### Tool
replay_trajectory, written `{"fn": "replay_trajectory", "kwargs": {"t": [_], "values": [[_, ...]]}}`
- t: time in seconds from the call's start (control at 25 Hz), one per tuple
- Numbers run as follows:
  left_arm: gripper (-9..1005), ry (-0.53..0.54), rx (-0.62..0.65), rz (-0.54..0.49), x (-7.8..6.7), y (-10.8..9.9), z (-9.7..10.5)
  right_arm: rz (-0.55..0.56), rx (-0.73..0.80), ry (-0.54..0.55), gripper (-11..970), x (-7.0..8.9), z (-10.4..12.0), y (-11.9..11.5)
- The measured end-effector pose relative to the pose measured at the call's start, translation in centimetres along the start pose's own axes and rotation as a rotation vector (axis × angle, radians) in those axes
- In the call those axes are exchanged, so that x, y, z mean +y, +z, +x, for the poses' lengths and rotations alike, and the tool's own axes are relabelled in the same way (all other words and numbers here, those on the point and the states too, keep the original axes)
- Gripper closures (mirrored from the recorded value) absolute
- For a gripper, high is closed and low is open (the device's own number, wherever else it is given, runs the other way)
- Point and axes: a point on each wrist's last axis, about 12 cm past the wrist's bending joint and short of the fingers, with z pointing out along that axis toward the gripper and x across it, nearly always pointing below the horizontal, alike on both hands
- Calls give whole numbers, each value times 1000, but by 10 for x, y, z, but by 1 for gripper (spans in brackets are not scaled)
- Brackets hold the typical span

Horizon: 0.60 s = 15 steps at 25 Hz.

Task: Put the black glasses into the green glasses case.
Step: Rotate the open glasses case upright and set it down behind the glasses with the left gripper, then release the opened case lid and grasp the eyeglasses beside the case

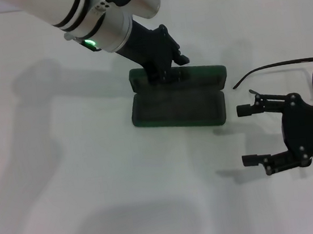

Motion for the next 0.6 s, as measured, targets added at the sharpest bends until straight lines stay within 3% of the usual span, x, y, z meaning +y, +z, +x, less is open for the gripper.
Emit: {"fn": "replay_trajectory", "kwargs": {"t": [0.4,0.56,0.6], "values": [[665,-159,-37,-22,3,-6,1,26,-10,4,184,-3,-2,-4],[624,-205,-200,-25,-5,-17,6,94,-60,-13,187,-13,-10,-12],[575,-215,-276,-29,-9,-23,8,119,-77,-18,188,-17,-14,-14]]}}
